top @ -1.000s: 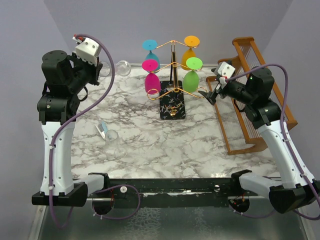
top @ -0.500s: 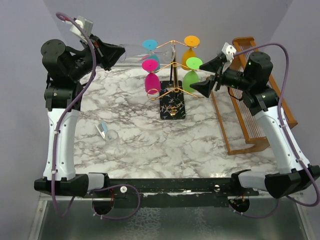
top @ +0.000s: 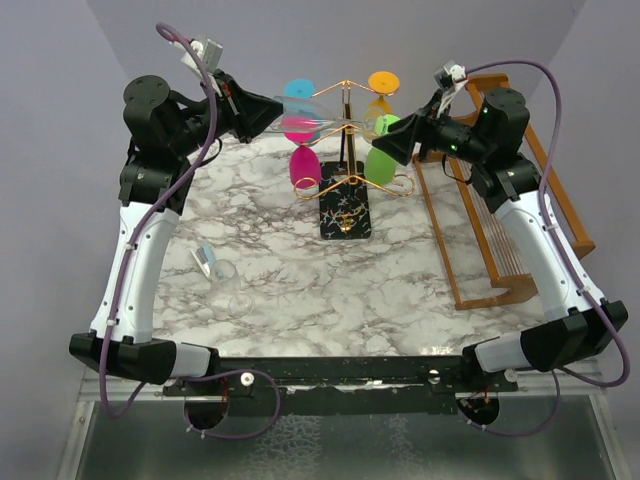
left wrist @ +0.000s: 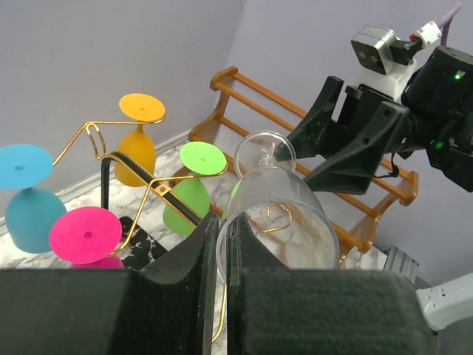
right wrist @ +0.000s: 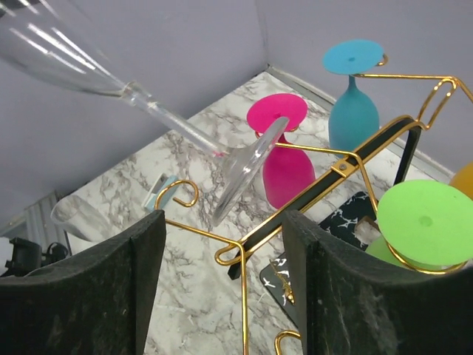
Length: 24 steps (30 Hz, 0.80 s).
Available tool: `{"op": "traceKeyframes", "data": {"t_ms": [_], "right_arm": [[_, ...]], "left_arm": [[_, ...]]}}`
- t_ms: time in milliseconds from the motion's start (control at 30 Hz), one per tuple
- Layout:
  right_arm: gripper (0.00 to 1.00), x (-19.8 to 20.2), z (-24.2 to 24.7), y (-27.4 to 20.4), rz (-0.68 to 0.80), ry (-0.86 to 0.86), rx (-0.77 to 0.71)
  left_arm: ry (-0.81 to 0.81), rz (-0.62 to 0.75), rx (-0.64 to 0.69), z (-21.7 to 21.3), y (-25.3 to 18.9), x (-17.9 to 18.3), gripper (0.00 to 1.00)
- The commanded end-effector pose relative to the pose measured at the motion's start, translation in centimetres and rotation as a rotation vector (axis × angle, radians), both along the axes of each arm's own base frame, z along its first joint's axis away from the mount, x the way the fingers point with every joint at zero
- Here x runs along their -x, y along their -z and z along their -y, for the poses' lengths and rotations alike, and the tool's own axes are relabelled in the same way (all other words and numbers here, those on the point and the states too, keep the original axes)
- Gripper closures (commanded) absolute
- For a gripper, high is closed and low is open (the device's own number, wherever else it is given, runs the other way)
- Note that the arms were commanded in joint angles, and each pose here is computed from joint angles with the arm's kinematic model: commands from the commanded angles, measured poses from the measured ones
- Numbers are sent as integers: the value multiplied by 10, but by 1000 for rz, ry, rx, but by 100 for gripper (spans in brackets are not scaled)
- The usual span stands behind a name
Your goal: Place the wine glass upside down on the wine glass rack
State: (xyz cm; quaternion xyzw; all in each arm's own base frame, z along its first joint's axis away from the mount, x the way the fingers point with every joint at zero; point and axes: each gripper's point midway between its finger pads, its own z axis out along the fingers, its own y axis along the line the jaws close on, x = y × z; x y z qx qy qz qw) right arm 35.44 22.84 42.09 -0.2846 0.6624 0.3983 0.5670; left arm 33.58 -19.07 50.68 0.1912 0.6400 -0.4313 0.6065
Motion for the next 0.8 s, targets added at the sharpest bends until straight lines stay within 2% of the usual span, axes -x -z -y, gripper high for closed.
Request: {"op": "traceKeyframes", "data": {"t_ms": [0, 333, 567, 700, 767], "right_arm": [[43, -16, 6, -13, -11, 107, -55], [75, -17, 0, -8, -65, 84, -92], [97, -26, 7, 1, -95, 161, -94], [98, -33, 15, -1, -75, 222, -86], [99, -35, 21, -5, -51, 255, -76]], "left_arm": [[16, 55, 20, 7, -14, 3, 100], [27, 44, 10, 15, -4, 0, 100], [55, 48, 4, 22, 0, 4, 100], [62, 56, -11, 21, 5, 7, 100], [79, 68, -28, 22, 6, 12, 90]]}}
